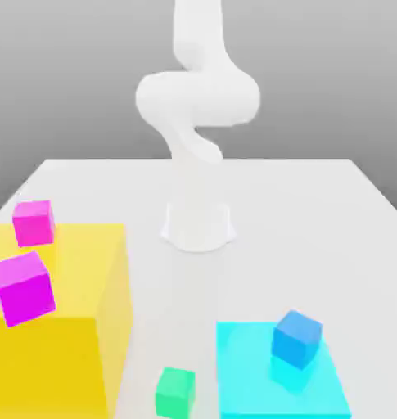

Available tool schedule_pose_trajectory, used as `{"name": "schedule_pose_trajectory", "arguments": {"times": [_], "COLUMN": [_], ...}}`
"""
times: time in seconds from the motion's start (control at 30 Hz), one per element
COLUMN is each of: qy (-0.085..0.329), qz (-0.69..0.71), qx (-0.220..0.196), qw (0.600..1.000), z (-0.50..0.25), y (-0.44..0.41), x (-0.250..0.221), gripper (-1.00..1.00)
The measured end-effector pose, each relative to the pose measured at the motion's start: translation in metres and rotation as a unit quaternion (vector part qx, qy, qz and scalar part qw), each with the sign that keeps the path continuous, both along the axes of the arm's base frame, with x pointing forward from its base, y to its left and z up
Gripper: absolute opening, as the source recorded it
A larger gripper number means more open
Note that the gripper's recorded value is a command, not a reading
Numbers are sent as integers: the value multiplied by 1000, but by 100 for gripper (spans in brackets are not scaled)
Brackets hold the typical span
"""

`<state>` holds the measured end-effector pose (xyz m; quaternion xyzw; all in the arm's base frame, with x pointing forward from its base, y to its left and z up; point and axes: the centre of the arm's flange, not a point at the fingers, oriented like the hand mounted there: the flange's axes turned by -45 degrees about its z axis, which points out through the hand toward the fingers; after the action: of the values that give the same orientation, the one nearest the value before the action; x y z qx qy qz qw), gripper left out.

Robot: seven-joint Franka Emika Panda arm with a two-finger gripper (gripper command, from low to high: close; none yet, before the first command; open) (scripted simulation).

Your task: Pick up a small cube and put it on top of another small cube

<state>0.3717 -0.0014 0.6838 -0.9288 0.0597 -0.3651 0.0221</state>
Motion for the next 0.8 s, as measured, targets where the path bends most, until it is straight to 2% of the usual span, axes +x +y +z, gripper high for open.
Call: {"name": "schedule_pose_trajectory", "arguments": {"times": [0.2,0.4,0.6,0.8], "qy": [61,117,165,204], "qz": [-109,-222,-340,-458], "qx": [86,156,211,249], "qw": [988,955,902,829], "z": [-72,-150,-232,-316], "y": [-5,-10,-16,-21], "x": [54,92,116,126], "gripper": [0,0,0,0]}}
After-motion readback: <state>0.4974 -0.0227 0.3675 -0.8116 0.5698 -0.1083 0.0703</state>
